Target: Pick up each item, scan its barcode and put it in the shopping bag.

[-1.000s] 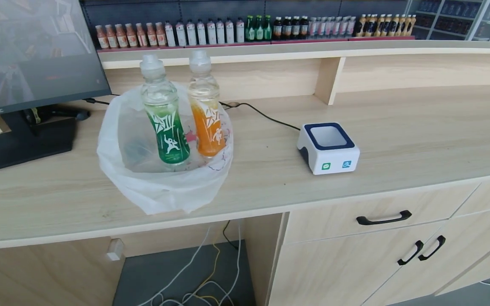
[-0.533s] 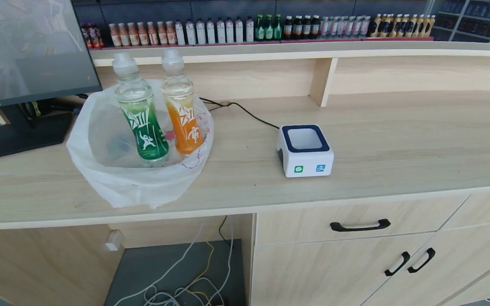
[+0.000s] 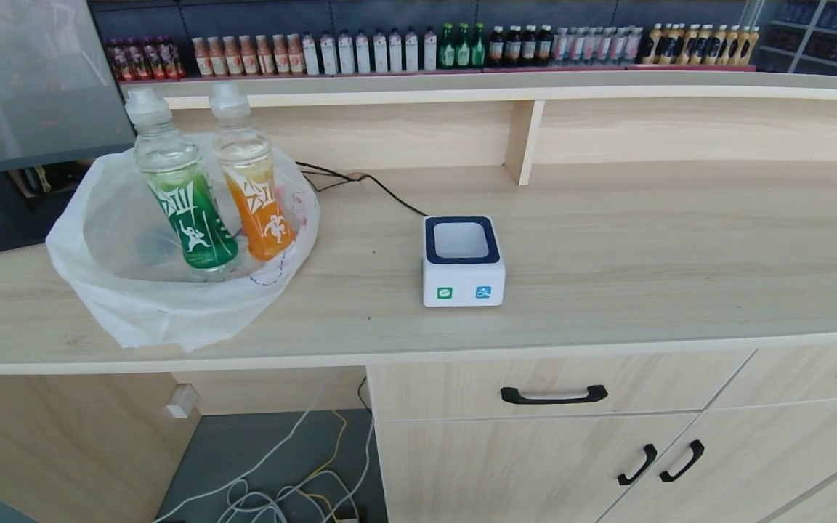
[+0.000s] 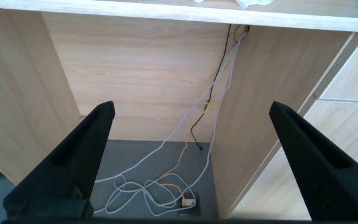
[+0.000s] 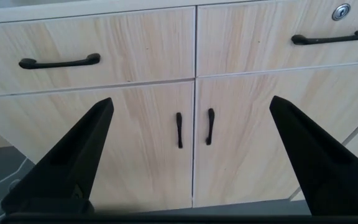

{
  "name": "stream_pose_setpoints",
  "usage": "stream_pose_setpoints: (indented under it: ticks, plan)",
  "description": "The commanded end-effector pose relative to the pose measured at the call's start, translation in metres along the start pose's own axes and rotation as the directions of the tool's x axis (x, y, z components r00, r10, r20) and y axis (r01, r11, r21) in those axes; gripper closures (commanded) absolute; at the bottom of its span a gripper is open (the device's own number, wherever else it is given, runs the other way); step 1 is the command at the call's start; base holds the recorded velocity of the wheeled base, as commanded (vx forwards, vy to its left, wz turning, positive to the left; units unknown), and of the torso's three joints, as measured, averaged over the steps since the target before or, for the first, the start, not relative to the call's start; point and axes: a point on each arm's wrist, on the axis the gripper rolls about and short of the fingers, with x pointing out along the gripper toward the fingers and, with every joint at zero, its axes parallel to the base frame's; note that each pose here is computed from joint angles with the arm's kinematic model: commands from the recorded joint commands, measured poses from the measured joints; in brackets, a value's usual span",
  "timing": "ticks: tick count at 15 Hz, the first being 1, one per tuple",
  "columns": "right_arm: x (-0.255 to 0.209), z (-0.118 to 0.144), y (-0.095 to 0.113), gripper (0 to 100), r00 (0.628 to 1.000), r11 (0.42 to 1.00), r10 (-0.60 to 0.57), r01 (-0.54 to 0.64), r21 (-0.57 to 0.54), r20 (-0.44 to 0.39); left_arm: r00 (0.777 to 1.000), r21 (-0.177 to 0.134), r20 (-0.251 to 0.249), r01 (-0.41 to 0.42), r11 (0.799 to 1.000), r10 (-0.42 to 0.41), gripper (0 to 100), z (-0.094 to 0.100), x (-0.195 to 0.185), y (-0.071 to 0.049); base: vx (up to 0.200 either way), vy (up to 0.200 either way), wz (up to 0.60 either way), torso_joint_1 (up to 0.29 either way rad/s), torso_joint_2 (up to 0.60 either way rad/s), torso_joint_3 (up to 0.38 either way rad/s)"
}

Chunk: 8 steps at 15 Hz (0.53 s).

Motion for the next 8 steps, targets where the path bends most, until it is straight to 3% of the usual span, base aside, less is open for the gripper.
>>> stream_pose_setpoints:
  ticks: [1,8]
  plan:
    - [0.0001,0.0000,0.0000,0,1.000,1.000,0.000,0.000,0.000,-0.001,1.000,0.000,0.000,0.001,1.000,-0.001,0,0.0000,0.0000,0.0000,0.000,0.000,0.00,0.000,0.00,0.000]
    - [0.0001,0.0000,0.0000,0,1.000,1.000,0.000,0.000,0.000,-0.001,1.000,0.000,0.000,-0.001,1.000,0.001,0,0.0000,0.0000,0.0000,0.000,0.000,0.00,0.000,0.00,0.000]
